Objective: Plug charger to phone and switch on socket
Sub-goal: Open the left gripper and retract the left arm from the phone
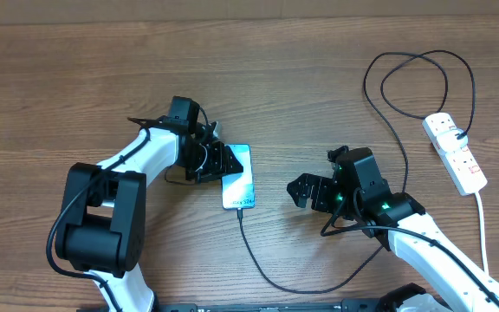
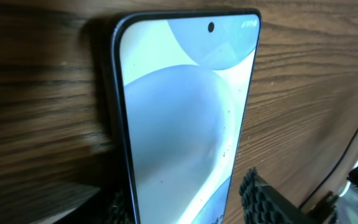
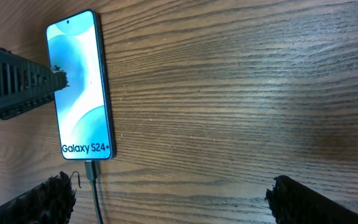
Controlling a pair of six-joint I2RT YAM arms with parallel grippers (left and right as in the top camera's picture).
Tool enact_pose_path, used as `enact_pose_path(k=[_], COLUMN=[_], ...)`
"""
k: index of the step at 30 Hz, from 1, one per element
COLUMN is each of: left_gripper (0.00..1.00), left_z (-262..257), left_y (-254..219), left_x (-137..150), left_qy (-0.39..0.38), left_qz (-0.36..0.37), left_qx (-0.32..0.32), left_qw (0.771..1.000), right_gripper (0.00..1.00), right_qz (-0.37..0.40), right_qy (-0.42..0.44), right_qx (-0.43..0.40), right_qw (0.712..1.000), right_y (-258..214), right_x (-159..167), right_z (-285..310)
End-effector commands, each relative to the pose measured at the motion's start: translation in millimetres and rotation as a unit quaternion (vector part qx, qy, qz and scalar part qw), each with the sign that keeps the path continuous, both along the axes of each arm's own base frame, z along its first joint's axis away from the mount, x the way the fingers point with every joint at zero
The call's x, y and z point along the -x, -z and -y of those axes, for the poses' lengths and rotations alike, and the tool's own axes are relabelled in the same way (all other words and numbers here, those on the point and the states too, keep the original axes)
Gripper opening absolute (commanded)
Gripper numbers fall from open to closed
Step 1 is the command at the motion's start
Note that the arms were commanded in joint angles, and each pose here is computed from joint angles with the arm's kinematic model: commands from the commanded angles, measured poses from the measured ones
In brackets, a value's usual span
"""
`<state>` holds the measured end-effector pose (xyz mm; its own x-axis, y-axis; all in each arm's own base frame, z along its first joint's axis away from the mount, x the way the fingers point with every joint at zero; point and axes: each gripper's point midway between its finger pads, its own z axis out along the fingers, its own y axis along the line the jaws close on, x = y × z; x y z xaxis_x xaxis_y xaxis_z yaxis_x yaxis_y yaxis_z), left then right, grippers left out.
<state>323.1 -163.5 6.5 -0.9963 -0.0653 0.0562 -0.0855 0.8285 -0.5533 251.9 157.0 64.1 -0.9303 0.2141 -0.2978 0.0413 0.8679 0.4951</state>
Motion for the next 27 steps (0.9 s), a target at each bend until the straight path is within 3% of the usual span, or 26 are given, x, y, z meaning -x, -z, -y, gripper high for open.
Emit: enact_pose_path(k=[1, 16, 23, 27], left_gripper=[0.57, 0.59, 0.57, 0.57], left_z=[-40.7, -32.1, -47.7, -66.2], left_y=[47.7, 26.2, -50.2, -107.7], left_x=[20.9, -16.8, -48.5, -53.9], left_qy=[-0.031, -0.063, -0.052, -0.065], left_qz=[-0.052, -0.013, 0.035, 0.085], left_qx=[-0.103, -0.069, -0.070, -0.115], left_qw=[0.993, 0.996, 0.996, 0.988], right_gripper=[1.00, 1.00, 1.00, 1.00], right_qz=[0.015, 0.015, 0.037, 0.030], right_qy=[0.006, 0.006, 0.009, 0.027], right_qx=[0.003, 0.002, -0.011, -0.022], right_qw=[1.000, 1.000, 0.999, 0.999], right_y=[-7.4, -7.6, -14.8, -16.1], right_x=[-9.1, -9.1, -18.4, -19.9], right_z=[0.3, 0.2, -4.1, -4.9])
